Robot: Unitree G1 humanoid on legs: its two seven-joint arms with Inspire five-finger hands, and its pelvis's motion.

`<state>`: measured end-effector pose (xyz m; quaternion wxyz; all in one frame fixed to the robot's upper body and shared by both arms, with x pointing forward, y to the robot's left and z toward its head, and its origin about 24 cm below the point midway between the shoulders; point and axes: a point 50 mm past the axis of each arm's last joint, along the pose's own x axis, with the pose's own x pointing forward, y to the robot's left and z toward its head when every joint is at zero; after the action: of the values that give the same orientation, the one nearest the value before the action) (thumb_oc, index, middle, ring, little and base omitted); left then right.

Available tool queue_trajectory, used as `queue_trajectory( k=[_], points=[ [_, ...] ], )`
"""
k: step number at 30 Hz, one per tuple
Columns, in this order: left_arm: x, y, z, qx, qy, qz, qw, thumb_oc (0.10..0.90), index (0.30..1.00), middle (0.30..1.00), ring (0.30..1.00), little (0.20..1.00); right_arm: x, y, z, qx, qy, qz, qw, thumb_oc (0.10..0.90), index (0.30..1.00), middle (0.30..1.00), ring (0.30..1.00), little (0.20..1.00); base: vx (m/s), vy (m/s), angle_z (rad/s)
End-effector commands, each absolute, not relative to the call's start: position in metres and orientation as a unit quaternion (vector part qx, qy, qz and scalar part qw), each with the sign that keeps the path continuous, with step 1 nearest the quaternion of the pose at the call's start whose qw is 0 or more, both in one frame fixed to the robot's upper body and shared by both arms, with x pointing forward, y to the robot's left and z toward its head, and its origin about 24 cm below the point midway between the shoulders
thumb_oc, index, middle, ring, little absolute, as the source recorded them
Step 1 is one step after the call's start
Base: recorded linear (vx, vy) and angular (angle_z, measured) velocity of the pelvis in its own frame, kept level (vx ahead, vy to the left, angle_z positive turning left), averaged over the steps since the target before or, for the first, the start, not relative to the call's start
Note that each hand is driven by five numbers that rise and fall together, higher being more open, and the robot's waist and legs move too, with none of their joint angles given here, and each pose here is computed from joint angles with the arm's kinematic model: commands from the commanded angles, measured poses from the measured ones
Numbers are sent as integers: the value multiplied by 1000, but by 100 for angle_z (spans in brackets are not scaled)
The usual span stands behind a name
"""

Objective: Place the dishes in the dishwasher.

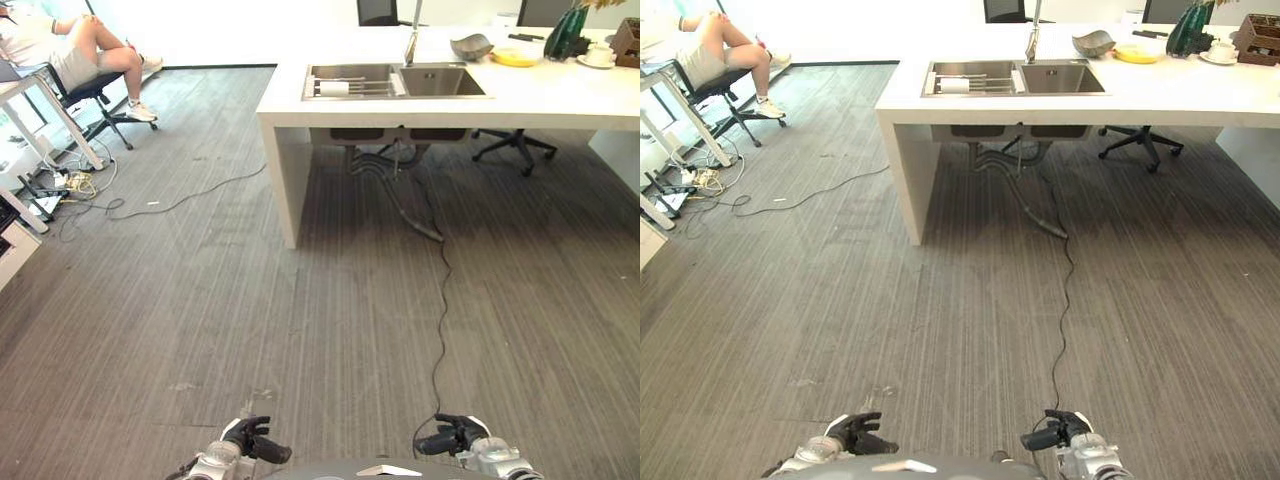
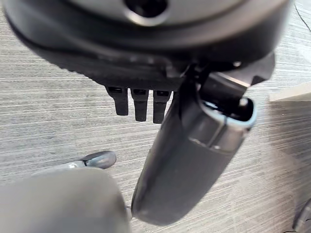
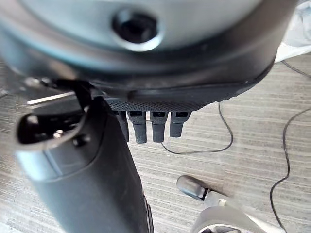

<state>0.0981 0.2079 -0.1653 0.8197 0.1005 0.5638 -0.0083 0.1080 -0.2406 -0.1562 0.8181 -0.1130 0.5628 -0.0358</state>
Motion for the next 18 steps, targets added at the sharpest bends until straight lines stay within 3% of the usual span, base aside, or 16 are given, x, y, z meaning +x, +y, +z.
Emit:
queue_trajectory(
  k=[1, 10, 18],
  points=[
    [121, 206, -160, 130, 544, -25, 829, 800, 900, 900, 900, 900, 125, -256, -148, -129, 545, -56, 827, 800, 900, 900, 900, 900, 33, 68, 0],
    [109, 211, -163, 146, 561, -38, 814, 800, 900, 900, 900, 900, 123, -254, -149, -137, 551, -44, 822, 800, 900, 900, 900, 900, 11, 12, -1],
    [94, 209, -167, 44, 573, 49, 817, 800, 900, 900, 900, 900, 97, -245, -159, -110, 581, -54, 805, 800, 900, 900, 900, 900, 32, -31, 1]
  ],
)
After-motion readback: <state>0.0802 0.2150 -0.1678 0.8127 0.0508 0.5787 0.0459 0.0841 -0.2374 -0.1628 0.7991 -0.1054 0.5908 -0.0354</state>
